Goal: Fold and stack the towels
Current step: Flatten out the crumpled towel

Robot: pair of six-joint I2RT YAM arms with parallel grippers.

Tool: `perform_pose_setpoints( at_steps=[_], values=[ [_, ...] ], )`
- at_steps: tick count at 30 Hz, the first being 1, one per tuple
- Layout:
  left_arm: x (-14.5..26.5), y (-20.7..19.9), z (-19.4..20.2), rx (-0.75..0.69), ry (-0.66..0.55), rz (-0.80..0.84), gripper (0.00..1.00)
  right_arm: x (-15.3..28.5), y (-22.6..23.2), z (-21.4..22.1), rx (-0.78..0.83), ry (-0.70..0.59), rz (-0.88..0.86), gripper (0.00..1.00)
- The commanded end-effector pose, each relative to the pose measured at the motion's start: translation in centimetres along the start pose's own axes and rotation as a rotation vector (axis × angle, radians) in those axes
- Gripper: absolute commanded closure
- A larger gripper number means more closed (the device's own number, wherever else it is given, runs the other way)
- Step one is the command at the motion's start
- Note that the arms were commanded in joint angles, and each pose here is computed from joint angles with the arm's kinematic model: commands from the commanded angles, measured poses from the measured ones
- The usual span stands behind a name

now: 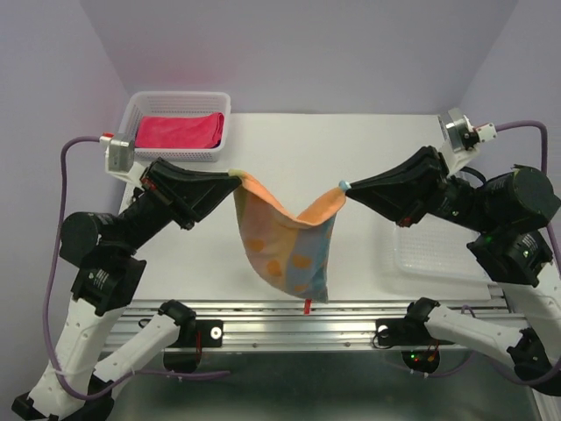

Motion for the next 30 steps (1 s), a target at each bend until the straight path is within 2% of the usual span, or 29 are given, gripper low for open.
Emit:
perform_pose_setpoints(
  at_steps=[1, 4, 5, 7, 10, 11, 13, 14, 15, 16, 17, 19, 20, 21, 22, 23, 24, 25, 26, 27, 28, 30],
  values=[
    [-1.7, 1.7, 0.1, -0.053, 0.004, -0.023, 1.00, -1.2, -1.5, -1.9, 0.072, -0.075, 0.089, 0.99],
    [-2.6, 5.6, 0.8, -0.089, -0.002, -0.186, 1.00, -2.2, -5.2, -2.7, 0.102, -0.133, 0.259, 0.99],
    [-3.3, 8.2, 1.6, -0.090, 0.013, -0.283, 1.00, -2.7, -7.5, -3.0, 0.126, -0.166, 0.354, 0.99],
    [-4.7, 12.0, 3.3, -0.085, 0.063, -0.376, 1.00, -3.0, -9.7, -3.2, 0.153, -0.190, 0.449, 0.99],
    [-5.9, 15.9, 4.5, -0.067, 0.110, -0.411, 1.00, -3.1, -13.3, -3.6, 0.223, -0.236, 0.597, 0.99],
    [-6.0, 19.4, 5.3, -0.050, 0.137, -0.468, 1.00, -3.5, -15.0, -3.2, 0.235, -0.229, 0.647, 0.99],
    [-6.3, 22.0, 6.0, -0.018, 0.151, -0.479, 1.00, -3.5, -17.7, -3.2, 0.285, -0.247, 0.731, 0.99],
    [-6.4, 24.6, 7.3, 0.007, 0.181, -0.511, 1.00, -4.0, -19.9, -2.6, 0.287, -0.223, 0.767, 0.99],
    [-6.3, 25.9, 7.0, 0.004, 0.161, -0.511, 1.00, -3.6, -21.6, -3.3, 0.295, -0.226, 0.783, 0.99],
    [-6.3, 28.2, 8.4, 0.028, 0.186, -0.536, 1.00, -3.5, -23.2, -3.3, 0.279, -0.211, 0.788, 0.99],
    [-6.5, 29.3, 8.4, 0.022, 0.182, -0.524, 1.00, -3.1, -26.9, -3.5, 0.258, -0.188, 0.806, 0.99],
    [-7.1, 31.3, 8.5, 0.025, 0.192, -0.535, 1.00, -3.0, -30.3, -3.0, 0.205, -0.145, 0.783, 0.99],
    [-7.2, 33.8, 10.1, 0.038, 0.228, -0.560, 1.00, -3.5, -31.5, -3.4, 0.213, -0.152, 0.753, 0.99],
    [-7.4, 35.0, 10.5, 0.040, 0.238, -0.570, 1.00, -3.4, -34.8, -2.4, 0.206, -0.108, 0.787, 0.99],
    [-8.2, 35.9, 9.7, 0.014, 0.226, -0.564, 1.00, -3.5, -36.2, -2.0, 0.204, -0.097, 0.794, 0.99],
    [-8.1, 38.7, 11.5, 0.026, 0.264, -0.593, 1.00, -3.6, -37.2, -2.9, 0.218, -0.113, 0.786, 0.99],
    [-8.2, 40.0, 12.1, 0.027, 0.275, -0.602, 1.00, -3.5, -40.2, -1.6, 0.192, -0.079, 0.811, 0.99],
    [-9.0, 41.0, 11.2, 0.010, 0.261, -0.597, 1.00, -3.4, -41.3, -1.7, 0.185, -0.081, 0.813, 0.99],
    [-8.5, 43.7, 13.3, 0.041, 0.299, -0.630, 1.00, -2.8, -42.9, -2.0, 0.174, -0.080, 0.817, 0.99],
    [-8.6, 44.8, 13.6, 0.046, 0.303, -0.636, 1.00, -3.0, -43.7, -2.7, 0.173, -0.090, 0.808, 0.99],
    [-8.6, 46.8, 14.3, 0.057, 0.310, -0.649, 1.00, -2.6, -46.5, -1.5, 0.141, -0.066, 0.831, 0.99],
    [-9.2, 48.1, 14.1, 0.059, 0.302, -0.641, 1.00, -2.1, -49.6, -1.4, 0.118, -0.053, 0.835, 0.99]
  ],
)
Point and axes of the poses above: each gripper's point midway between its finger pads, its own x axis back along the fingers, its own y axis along the line the jaws close on, z = x × y, the point moved 4 cm from there along x, back along the fingers, and after that the axes turned 13 degrees about -x, right-handed, at the moved point
